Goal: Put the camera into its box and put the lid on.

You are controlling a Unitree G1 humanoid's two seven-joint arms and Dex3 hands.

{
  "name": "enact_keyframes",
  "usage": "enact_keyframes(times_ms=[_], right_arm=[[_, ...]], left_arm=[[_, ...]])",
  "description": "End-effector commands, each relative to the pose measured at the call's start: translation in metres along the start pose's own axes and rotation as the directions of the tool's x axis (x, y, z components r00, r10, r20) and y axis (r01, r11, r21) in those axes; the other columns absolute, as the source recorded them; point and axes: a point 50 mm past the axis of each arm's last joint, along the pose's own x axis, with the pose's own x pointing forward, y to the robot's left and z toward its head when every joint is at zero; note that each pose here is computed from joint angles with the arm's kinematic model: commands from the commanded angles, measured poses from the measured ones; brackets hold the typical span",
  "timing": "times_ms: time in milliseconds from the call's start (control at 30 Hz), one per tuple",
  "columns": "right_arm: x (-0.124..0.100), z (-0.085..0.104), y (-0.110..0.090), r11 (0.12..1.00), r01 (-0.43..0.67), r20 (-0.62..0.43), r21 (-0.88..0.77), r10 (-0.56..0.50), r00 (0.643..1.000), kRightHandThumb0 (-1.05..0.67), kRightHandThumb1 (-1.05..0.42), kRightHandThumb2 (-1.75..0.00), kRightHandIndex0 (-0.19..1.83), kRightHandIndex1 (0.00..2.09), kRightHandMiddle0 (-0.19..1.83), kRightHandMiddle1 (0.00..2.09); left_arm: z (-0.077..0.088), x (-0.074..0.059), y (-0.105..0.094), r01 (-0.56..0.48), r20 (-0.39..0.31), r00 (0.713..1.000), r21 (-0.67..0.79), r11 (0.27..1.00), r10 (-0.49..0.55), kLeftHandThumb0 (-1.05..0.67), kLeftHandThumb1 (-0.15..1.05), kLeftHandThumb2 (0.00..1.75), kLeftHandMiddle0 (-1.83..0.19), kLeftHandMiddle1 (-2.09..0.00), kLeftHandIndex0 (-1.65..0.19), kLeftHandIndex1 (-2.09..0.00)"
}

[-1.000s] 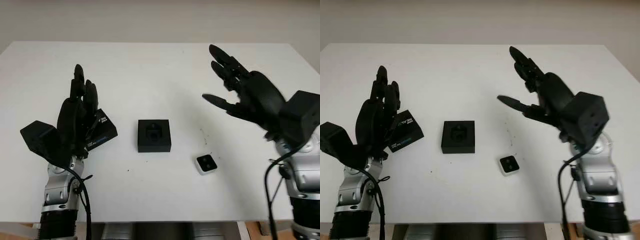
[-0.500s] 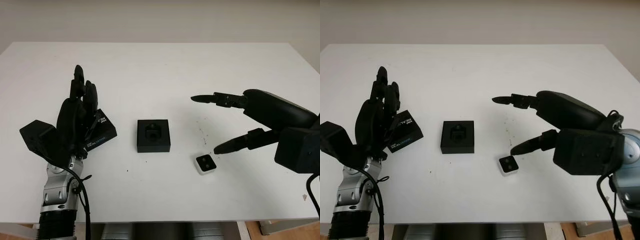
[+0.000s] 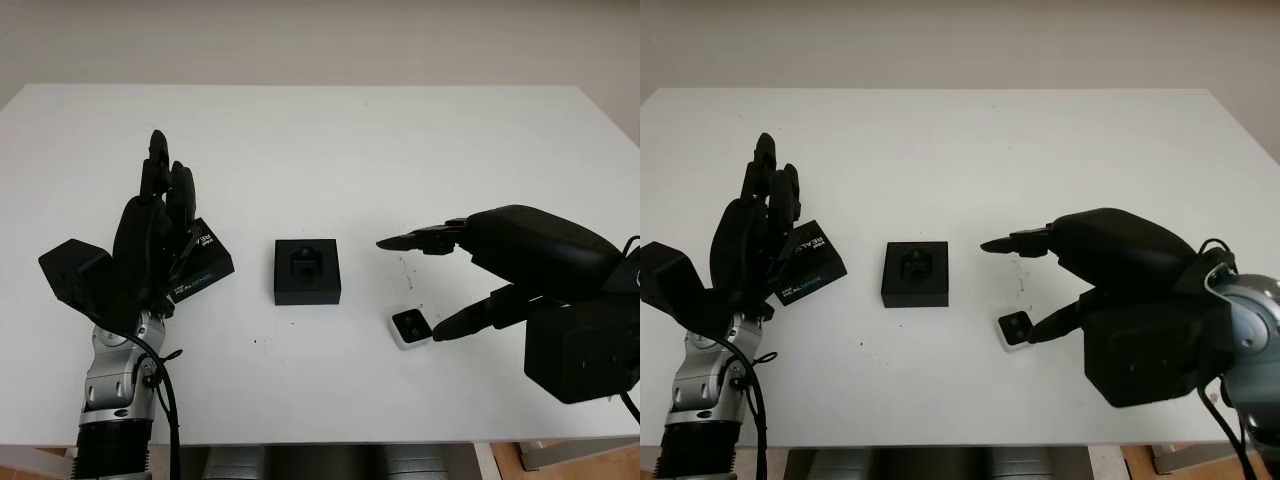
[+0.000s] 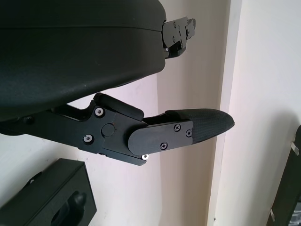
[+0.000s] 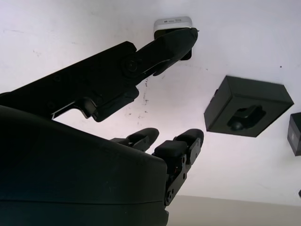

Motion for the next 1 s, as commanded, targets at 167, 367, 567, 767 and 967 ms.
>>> enact_keyframes(times_ms=[167, 367, 567, 767, 967], right_arm=[[-0.002, 0.002, 0.013, 1.0, -0.008, -0.011, -0.012, 0.008, 1.0, -0.63, -0.83, -0.05, 0.33, 0.55, 0.18, 0.82], [-0.002, 0.001, 0.016, 0.999, -0.028, -0.038, -0.026, 0.027, 0.999, -0.54, -0.84, -0.06, 0.04, 1.11, 0.05, 1.09], [0.002, -0.002, 0.018, 0.997, -0.04, -0.043, -0.06, 0.038, 0.998, -0.46, -0.84, -0.05, -0.07, 1.31, -0.02, 1.25], [0.006, -0.005, 0.018, 0.997, -0.038, -0.042, -0.06, 0.035, 0.999, -0.45, -0.86, -0.06, -0.12, 1.44, -0.05, 1.3], [0.007, -0.007, 0.022, 0.998, -0.023, -0.035, -0.052, 0.021, 0.999, -0.46, -0.86, -0.05, -0.1, 1.43, -0.03, 1.27]], left_arm=[[0.009, 0.003, 0.003, 0.008, 0.028, 1.0, 0.01, 1.0, -0.009, -0.75, 1.05, 0.54, 0.19, 0.0, 0.19, 0.0], [0.008, 0.004, 0.003, 0.012, 0.022, 1.0, 0.016, 1.0, -0.012, -0.75, 1.05, 0.54, 0.19, 0.0, 0.19, 0.0], [0.007, 0.003, 0.003, 0.013, 0.023, 1.0, 0.009, 1.0, -0.013, -0.75, 1.05, 0.54, 0.19, 0.0, 0.19, 0.0], [0.007, 0.002, 0.004, 0.006, 0.022, 1.0, 0.004, 1.0, -0.006, -0.75, 1.05, 0.53, 0.19, 0.0, 0.19, 0.0], [0.006, 0.001, 0.004, 0.005, 0.019, 1.0, 0.003, 1.0, -0.006, -0.74, 1.05, 0.53, 0.19, 0.0, 0.19, 0.0]])
